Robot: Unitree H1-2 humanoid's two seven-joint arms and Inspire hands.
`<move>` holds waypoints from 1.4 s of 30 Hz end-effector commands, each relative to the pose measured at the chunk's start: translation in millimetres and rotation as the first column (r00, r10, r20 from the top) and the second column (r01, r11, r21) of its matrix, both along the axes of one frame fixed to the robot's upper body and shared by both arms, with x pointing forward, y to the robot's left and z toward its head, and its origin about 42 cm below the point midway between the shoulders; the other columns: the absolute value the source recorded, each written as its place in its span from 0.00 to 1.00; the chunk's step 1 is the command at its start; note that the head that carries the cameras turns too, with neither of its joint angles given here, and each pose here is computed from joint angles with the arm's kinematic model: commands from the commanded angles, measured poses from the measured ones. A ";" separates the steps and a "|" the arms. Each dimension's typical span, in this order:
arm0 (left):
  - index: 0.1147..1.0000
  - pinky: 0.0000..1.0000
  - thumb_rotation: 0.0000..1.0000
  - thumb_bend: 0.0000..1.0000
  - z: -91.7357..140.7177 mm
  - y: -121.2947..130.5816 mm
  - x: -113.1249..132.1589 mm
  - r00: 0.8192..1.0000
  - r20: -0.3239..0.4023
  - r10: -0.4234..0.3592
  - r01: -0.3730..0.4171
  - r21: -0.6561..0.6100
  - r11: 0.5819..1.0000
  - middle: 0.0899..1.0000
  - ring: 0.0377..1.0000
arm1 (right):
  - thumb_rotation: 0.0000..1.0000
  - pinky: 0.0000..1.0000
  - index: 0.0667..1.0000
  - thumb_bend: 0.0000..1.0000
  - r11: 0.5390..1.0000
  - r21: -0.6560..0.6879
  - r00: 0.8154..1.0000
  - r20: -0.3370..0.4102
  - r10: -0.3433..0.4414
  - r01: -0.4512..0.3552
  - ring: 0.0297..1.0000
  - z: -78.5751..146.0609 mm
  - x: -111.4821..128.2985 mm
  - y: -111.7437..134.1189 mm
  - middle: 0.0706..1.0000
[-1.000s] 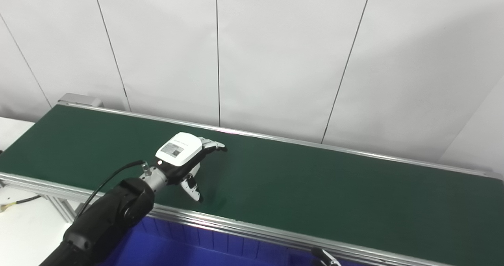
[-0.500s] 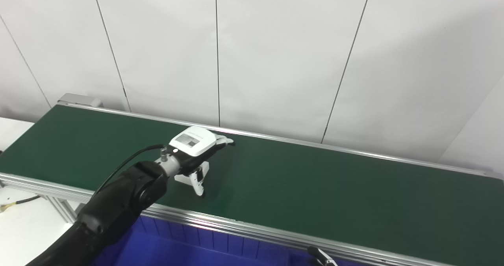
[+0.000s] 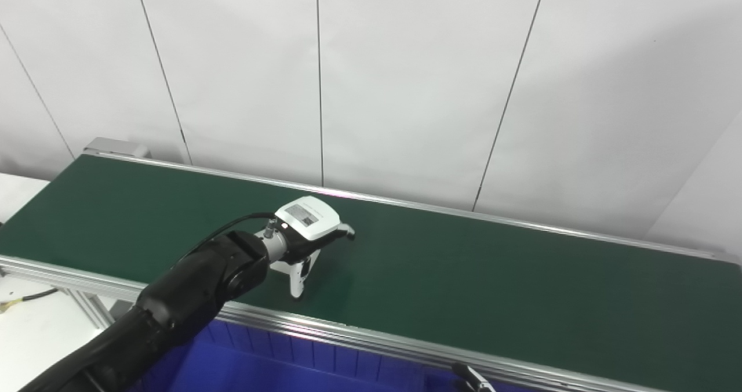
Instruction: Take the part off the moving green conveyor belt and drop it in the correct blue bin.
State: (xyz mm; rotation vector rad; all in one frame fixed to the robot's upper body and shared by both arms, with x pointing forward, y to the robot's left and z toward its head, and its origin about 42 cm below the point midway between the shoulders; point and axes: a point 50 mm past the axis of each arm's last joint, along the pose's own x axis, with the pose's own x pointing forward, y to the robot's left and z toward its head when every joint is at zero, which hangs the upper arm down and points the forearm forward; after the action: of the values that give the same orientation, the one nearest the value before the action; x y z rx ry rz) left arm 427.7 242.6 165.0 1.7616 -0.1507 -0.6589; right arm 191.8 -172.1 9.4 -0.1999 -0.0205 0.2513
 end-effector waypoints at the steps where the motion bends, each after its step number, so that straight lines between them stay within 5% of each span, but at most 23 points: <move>1: 0.80 0.77 0.08 1.00 27.5 -4.2 17.9 0.998 0.067 -0.006 0.005 0.012 1.000 0.82 0.82 | 0.94 0.78 0.83 0.85 0.999 0.045 0.997 0.077 0.010 -0.013 0.83 12.9 3.7 4.2 0.86; 18: 0.82 0.75 0.09 1.00 21.5 -4.8 27.3 0.999 0.037 0.040 -0.041 0.026 0.999 0.84 0.83 | 0.94 0.79 0.83 0.85 0.999 0.046 0.996 0.084 0.023 -0.027 0.84 14.9 2.2 7.5 0.87; 42: 0.84 0.76 0.09 0.97 3.7 -23.1 34.9 0.980 0.200 0.016 0.000 -0.082 0.997 0.85 0.82 | 0.92 0.78 0.82 0.83 0.998 0.043 0.995 0.092 0.042 -0.046 0.82 15.3 2.9 19.3 0.86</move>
State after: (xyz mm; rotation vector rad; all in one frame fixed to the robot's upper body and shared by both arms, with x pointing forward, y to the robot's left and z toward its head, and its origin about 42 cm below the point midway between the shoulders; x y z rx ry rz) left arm 445.5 228.9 138.9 1.7489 -0.2165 -0.5402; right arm 188.5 -158.4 12.8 -0.1897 -0.0353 0.2804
